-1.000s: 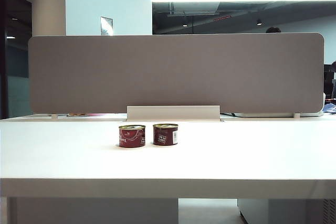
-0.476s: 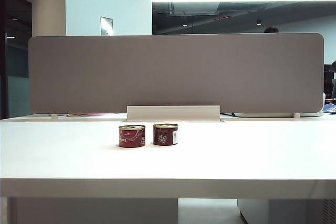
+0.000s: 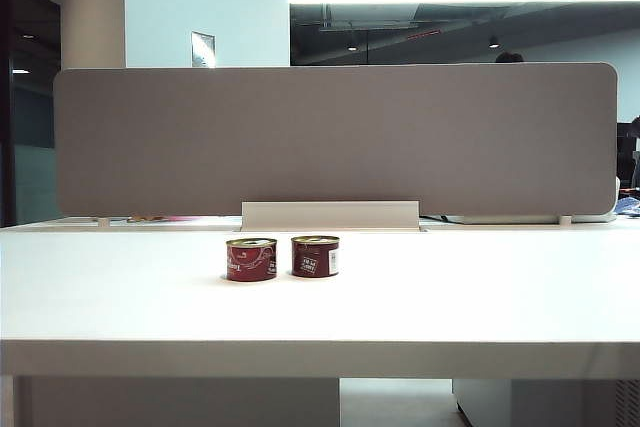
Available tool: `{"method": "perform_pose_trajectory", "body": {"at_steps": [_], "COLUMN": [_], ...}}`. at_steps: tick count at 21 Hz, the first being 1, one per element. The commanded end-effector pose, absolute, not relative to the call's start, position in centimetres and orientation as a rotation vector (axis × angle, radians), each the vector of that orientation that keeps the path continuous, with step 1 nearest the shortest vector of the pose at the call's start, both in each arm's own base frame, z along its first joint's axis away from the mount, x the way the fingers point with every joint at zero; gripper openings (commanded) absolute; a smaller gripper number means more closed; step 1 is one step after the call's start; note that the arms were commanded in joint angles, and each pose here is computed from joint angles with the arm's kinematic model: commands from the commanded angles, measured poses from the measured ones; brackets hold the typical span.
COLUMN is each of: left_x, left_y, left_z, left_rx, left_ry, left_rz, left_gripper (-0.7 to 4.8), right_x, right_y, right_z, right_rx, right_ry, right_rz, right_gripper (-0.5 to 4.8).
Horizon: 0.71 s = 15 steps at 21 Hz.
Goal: Stack a can of tomatoes on the right onto the can of tomatoes on the left.
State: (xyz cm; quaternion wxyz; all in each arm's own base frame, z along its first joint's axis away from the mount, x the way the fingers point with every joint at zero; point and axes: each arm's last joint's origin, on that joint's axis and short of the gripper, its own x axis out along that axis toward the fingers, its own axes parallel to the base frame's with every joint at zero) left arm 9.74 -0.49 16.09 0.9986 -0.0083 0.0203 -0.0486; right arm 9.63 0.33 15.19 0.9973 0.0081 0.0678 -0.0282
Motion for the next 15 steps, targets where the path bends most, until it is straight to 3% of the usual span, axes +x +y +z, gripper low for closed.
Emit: {"method": "perform_pose_trajectory", "body": {"at_steps": [1, 15], "left_x": [9.7, 9.7], "left_y": [-0.5, -0.5], "left_z": [16.3, 16.3], "left_rx": [-0.015, -0.015], "left_ry": [0.023, 0.028], "left_rz": [-0.097, -0.097], "left_gripper": [-0.06, -0.06], "right_x": [9.7, 9.3], "right_y": [0.5, 1.3], "right_z": [15.5, 19.9], "right_rx": [0.084, 0.092], "right_ry": [0.093, -0.034], "right_rz": [0.009, 0.136], "right_gripper": [-0.01, -0.02]}}
